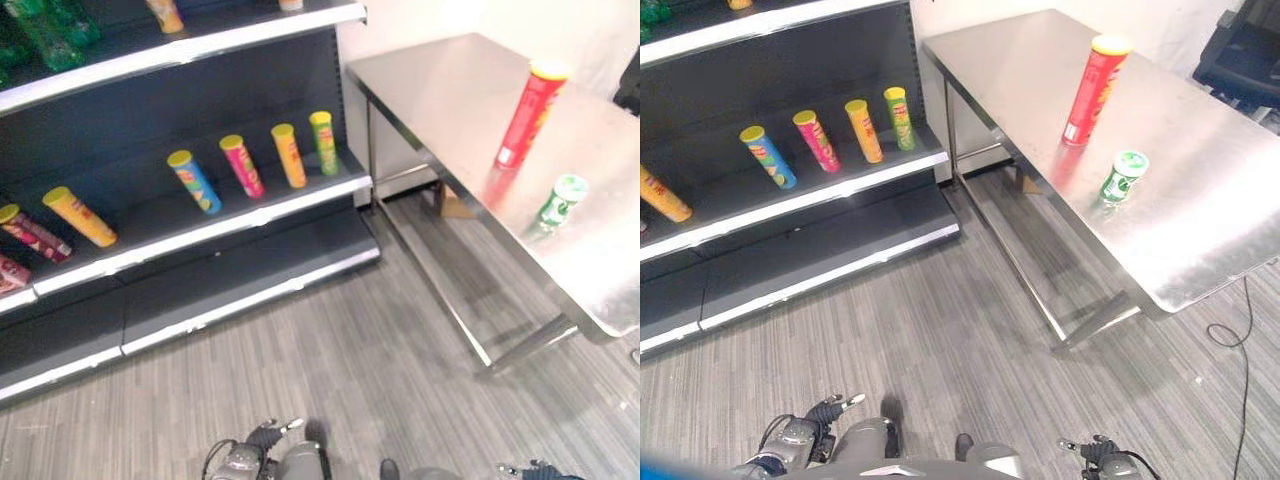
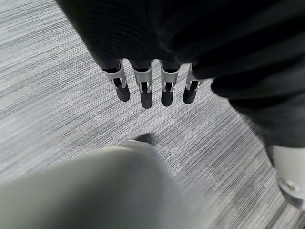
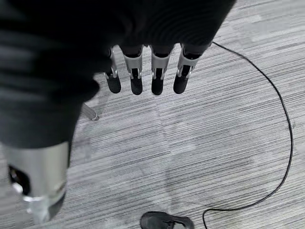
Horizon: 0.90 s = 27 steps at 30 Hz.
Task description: Put the goods on the table back onto the shelves and tidy them up.
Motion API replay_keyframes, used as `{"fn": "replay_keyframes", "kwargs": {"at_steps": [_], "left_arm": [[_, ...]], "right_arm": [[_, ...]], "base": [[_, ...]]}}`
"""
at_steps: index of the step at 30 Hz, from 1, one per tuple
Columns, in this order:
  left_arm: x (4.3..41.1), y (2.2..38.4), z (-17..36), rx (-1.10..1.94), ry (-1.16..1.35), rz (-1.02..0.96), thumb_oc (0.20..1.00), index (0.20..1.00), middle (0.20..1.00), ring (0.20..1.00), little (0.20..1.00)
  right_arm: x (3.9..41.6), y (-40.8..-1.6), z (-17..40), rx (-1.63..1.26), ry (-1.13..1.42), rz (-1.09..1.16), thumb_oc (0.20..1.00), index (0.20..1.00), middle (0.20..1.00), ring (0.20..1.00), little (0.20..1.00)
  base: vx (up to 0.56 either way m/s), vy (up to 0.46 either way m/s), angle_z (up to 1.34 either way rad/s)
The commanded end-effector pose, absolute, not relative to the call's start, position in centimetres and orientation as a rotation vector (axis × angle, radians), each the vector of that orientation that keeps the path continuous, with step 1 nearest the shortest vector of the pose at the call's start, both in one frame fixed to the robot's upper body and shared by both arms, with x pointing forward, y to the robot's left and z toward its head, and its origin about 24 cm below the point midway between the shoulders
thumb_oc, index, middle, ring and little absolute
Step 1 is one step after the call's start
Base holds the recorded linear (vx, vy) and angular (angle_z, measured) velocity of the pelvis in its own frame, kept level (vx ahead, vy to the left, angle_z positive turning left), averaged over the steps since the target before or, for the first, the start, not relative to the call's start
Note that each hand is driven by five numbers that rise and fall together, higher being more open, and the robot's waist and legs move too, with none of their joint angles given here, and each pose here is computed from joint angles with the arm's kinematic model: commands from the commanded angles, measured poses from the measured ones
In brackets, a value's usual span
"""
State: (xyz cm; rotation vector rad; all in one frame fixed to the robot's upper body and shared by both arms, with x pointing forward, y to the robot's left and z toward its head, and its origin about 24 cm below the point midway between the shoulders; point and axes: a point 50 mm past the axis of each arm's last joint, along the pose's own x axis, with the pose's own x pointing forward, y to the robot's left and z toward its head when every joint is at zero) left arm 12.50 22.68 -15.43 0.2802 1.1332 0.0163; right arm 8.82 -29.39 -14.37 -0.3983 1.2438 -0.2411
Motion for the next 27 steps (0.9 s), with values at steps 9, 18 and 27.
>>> {"fn": "replay_keyframes", "kwargs": {"at_steps": [9,18,27], "left_arm": [[12.9,24.7,-14.7,0.297,1.093,0.096,1.000,1.000,1.000,1.000,1.000],[13.2,26.1,-14.2,0.349,1.090,0.116,1.000,1.000,1.000,1.000,1.000],[13.9,26.2,-14.0,0.357,1.072,0.134,1.000,1.000,1.000,1.000,1.000]], "right_arm": [[8.9,-29.1,-14.4,-0.396,1.230,-0.233,1.000,1.000,1.000,1.000,1.000],[9.9,-28.5,-14.4,-0.392,1.200,-0.231,1.000,1.000,1.000,1.000,1.000],[6.1,-28.8,-15.2,-0.290,1.310,-0.357,1.000,1.000,1.000,1.000,1.000]], "base": [[0.25,0.178,-0.68],[0.12,0.008,-0.12],[0.12,-0.126,0.01]]}}
